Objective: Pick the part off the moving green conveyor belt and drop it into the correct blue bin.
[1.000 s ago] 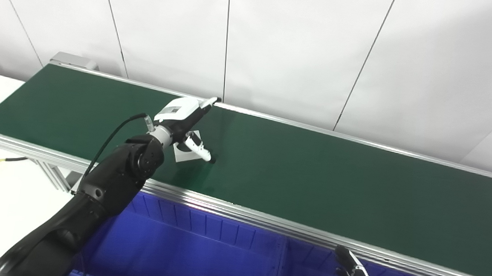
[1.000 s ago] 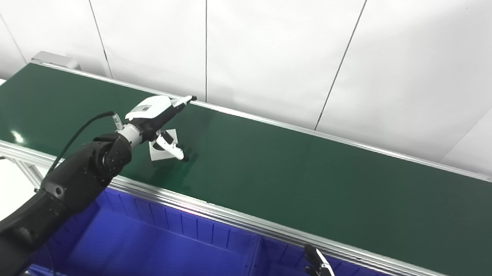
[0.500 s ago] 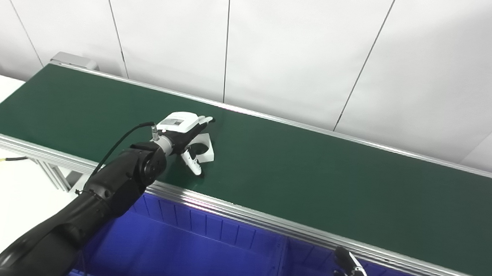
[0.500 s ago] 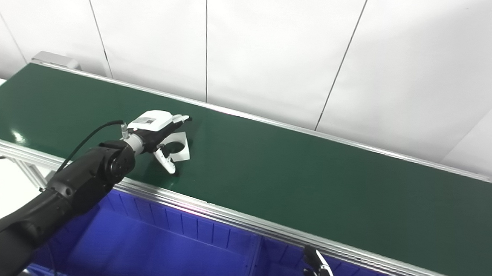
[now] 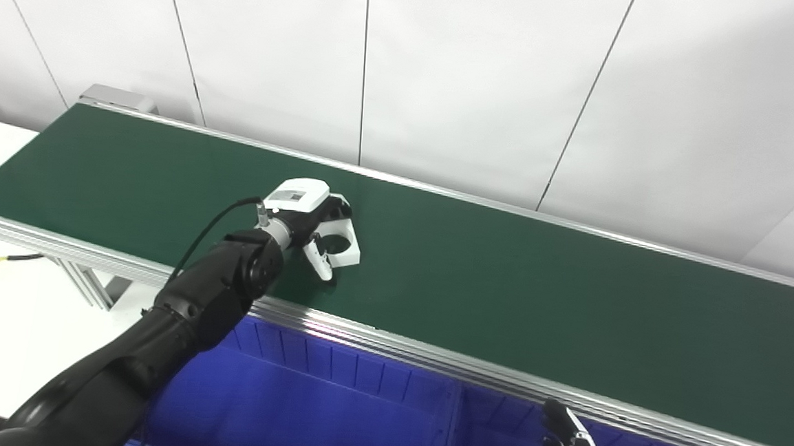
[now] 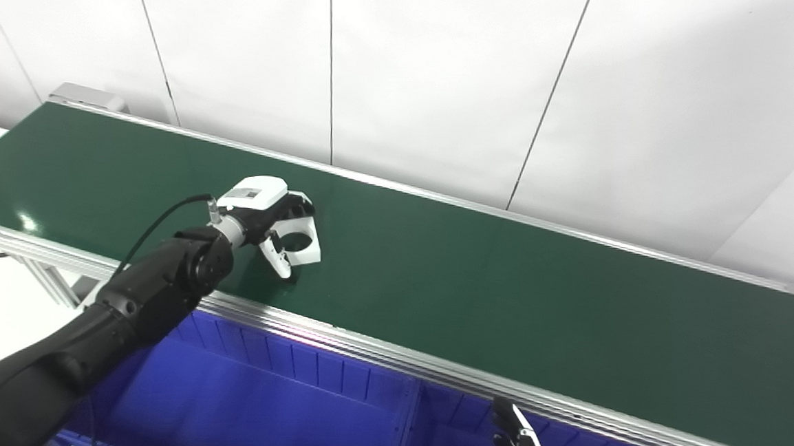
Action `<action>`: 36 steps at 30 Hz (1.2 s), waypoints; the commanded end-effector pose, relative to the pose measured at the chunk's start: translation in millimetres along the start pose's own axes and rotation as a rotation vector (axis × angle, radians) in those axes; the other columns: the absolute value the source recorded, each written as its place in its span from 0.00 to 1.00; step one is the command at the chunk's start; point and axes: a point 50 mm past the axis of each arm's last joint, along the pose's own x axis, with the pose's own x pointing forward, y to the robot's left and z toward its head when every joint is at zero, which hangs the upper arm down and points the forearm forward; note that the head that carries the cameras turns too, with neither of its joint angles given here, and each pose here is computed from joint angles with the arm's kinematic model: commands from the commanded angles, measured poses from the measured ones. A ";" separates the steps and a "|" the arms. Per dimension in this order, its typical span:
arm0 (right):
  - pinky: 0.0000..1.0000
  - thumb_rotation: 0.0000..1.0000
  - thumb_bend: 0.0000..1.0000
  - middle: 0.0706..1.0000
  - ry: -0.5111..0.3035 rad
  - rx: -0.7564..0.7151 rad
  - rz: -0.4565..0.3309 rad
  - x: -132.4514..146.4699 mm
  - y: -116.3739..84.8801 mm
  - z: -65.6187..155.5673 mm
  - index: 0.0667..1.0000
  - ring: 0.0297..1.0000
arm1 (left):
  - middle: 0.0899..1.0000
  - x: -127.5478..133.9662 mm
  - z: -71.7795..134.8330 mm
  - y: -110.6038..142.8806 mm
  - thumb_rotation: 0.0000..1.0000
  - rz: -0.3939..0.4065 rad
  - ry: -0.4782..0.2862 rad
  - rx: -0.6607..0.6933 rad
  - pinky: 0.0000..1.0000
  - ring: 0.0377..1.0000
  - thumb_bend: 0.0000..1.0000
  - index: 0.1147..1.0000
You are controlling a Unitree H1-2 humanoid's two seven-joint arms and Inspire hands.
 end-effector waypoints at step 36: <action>0.86 0.49 0.94 0.91 -0.048 -0.007 -0.019 3.5 17.2 25.4 0.91 0.91 | 0.41 -119.4 56.7 38.0 0.00 0.367 -0.532 -0.632 0.32 0.35 0.49 0.49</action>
